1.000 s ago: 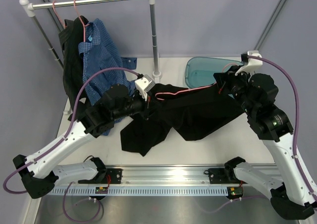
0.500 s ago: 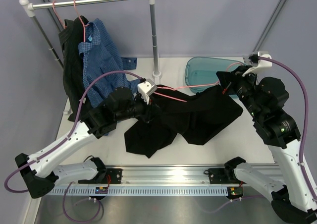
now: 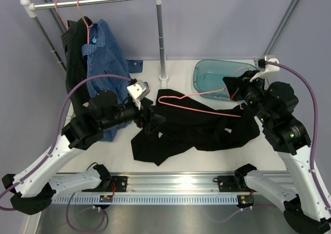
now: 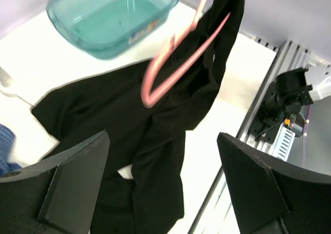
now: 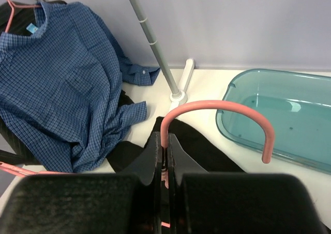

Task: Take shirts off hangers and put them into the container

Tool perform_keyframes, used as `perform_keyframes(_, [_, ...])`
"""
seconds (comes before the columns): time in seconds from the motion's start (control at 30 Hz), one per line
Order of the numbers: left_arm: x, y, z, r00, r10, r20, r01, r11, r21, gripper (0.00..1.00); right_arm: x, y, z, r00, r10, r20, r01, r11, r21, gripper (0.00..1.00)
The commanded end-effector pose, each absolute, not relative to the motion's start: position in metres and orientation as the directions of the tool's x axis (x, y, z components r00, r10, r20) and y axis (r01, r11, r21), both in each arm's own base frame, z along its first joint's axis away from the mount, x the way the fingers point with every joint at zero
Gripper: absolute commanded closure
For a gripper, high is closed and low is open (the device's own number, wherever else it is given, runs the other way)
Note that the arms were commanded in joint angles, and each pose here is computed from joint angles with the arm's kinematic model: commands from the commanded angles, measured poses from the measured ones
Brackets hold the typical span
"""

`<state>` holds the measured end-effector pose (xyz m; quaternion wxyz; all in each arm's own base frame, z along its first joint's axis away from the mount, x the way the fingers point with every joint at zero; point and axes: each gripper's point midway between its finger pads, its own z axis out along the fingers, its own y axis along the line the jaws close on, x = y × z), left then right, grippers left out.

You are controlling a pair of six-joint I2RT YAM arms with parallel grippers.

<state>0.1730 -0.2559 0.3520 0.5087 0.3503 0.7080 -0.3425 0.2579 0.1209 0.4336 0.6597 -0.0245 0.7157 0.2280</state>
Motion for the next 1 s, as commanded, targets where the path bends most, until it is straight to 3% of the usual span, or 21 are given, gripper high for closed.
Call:
perform_keyframes(0.0, [0.168, -0.245, 0.386, -0.146, 0.133, -0.98, 0.859, 0.509, -0.058, 0.09, 0.259, 0.13, 0.441, -0.09, 0.259, -0.962, -0.399, 0.876, 0.273, 1.0])
perform_keyframes(0.37, [0.172, -0.283, 0.418, -0.147, 0.145, -0.978, 0.916, 0.394, -0.079, 0.1, 0.257, 0.153, 0.435, -0.116, 0.236, -0.965, -0.501, 0.825, 0.262, 1.0])
perform_keyframes(0.73, [0.182, -0.327, 0.39, -0.248, 0.224, -0.943, 0.94, 0.292, -0.177, 0.25, 0.258, 0.159, 0.43, -0.124, 0.213, -0.969, -0.53, 0.812, 0.246, 1.0])
perform_keyframes(0.93, [0.181, -0.335, 0.376, -0.278, 0.242, -0.929, 0.939, 0.274, -0.21, 0.5, 0.258, 0.162, 0.432, -0.126, 0.214, -0.969, -0.543, 0.802, 0.248, 1.0])
perform_keyframes(0.97, [0.182, -0.335, 0.376, -0.275, 0.238, -0.932, 0.939, 0.276, -0.206, 0.61, 0.259, 0.162, 0.431, -0.129, 0.213, -0.968, -0.542, 0.803, 0.249, 1.0])
